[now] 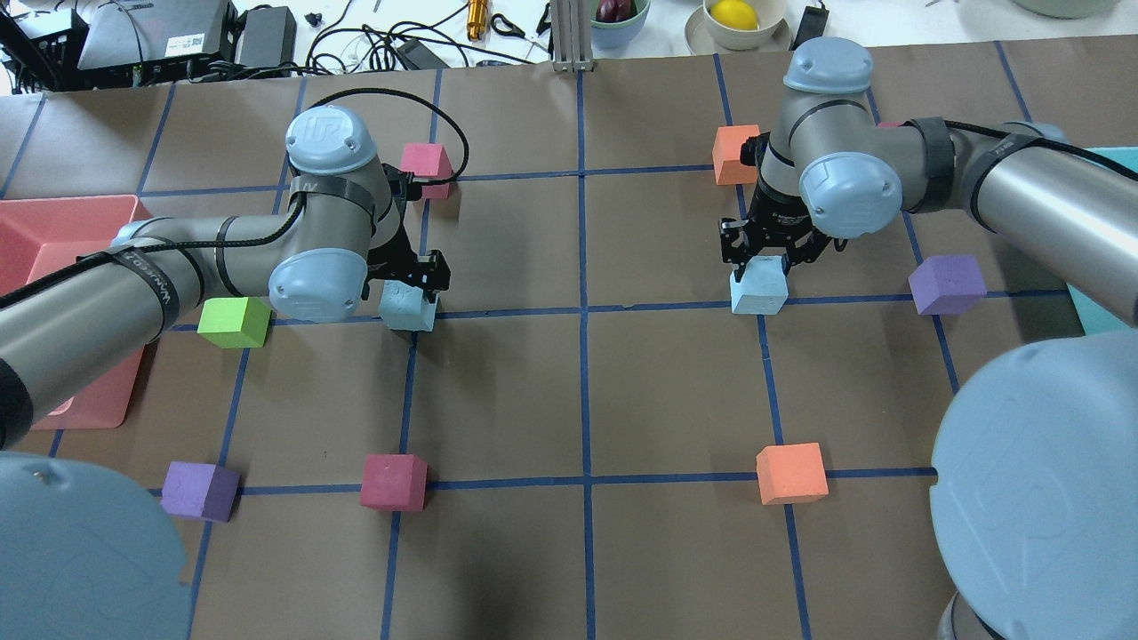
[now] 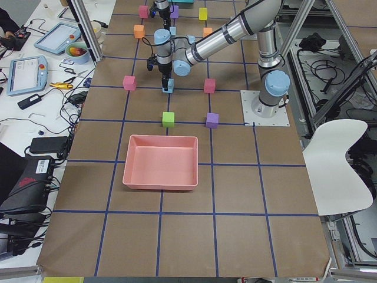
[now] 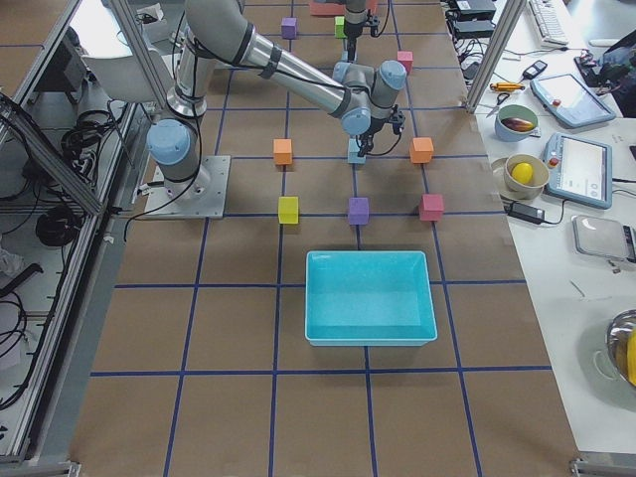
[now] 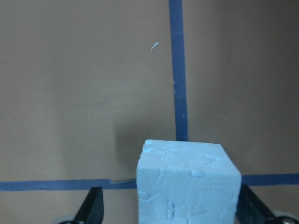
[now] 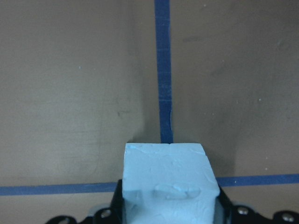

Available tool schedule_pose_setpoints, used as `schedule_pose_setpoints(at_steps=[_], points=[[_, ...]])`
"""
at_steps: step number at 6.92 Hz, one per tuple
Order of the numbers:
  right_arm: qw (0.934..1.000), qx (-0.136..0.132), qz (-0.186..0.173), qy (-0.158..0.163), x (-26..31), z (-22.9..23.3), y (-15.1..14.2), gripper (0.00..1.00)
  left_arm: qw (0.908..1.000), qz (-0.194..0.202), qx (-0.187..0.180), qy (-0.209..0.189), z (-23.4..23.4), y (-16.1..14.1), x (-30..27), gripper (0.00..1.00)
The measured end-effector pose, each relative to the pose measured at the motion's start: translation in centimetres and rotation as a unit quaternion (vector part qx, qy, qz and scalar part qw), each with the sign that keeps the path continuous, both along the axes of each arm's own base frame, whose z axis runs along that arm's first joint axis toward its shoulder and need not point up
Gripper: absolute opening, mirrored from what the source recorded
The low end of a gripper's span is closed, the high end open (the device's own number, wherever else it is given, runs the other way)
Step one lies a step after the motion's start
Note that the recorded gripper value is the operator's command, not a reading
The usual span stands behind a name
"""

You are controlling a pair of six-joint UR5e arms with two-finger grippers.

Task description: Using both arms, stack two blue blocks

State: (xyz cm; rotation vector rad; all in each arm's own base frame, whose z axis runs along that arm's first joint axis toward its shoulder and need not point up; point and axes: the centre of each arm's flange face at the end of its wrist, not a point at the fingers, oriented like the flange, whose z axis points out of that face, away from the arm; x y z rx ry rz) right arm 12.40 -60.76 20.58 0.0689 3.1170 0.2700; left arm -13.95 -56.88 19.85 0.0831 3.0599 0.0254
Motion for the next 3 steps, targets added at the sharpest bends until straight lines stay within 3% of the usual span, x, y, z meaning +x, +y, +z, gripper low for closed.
schedule_pose_setpoints(at_steps=[2, 3], points=[[0.9999, -0.009, -0.005, -0.006, 2.6, 1.6, 0.6, 0.00, 1.0000, 0.000, 0.001, 0.007, -0.5, -0.1, -0.2, 1.00], [0.9998, -0.016, -0.008, -0.011, 6.8, 2.7, 1.8, 0.00, 0.9999, 0.000, 0.001, 0.012, -0.5, -0.1, -0.3, 1.00]])
